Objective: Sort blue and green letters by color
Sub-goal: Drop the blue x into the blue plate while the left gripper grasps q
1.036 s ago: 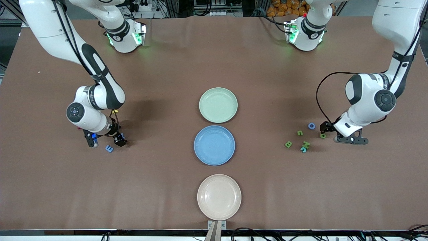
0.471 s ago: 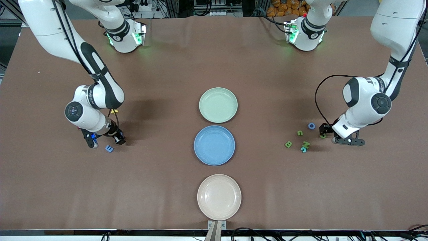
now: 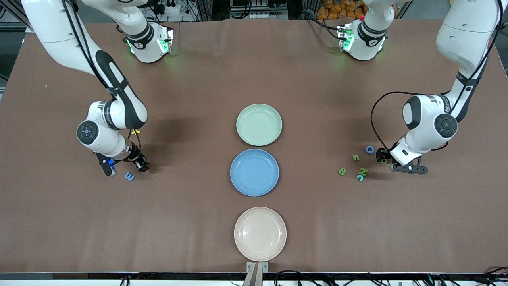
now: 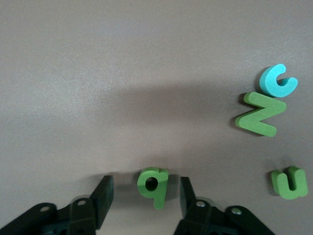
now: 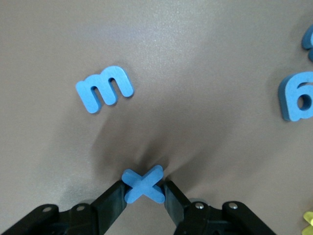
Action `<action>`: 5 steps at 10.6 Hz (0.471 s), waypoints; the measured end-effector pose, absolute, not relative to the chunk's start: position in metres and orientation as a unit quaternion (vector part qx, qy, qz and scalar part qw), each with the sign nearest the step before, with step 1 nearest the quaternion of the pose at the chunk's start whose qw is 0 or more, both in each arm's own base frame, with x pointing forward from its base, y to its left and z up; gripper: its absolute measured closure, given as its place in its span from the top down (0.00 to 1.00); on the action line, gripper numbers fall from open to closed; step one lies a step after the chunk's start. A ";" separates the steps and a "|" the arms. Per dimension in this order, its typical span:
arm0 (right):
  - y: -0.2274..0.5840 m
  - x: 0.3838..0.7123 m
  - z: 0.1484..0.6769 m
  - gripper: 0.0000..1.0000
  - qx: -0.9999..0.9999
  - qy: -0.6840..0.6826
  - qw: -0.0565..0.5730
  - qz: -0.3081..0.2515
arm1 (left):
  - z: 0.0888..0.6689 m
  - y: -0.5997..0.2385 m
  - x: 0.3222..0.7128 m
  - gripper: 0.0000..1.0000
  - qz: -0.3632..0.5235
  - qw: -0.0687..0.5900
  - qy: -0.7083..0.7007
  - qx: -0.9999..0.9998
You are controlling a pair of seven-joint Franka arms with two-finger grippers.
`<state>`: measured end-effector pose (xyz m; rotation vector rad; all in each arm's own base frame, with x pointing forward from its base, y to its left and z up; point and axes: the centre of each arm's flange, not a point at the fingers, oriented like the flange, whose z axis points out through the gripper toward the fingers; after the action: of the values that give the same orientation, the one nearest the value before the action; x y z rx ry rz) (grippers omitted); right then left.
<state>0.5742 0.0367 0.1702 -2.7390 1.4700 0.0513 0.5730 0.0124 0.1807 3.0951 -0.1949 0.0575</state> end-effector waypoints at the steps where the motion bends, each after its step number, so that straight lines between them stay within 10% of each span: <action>1: 0.037 0.577 0.172 0.41 -0.882 0.472 0.018 0.014 | 0.179 0.012 0.573 0.62 0.018 0.020 -0.063 0.998; 5: 0.036 0.588 0.183 0.41 -0.885 0.465 0.026 0.001 | 0.178 0.011 0.573 0.27 0.019 0.020 -0.069 0.997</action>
<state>0.5884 0.0363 0.1829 -2.7359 1.4367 0.0021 0.5732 0.0106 0.1784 3.0932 -0.2142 0.0589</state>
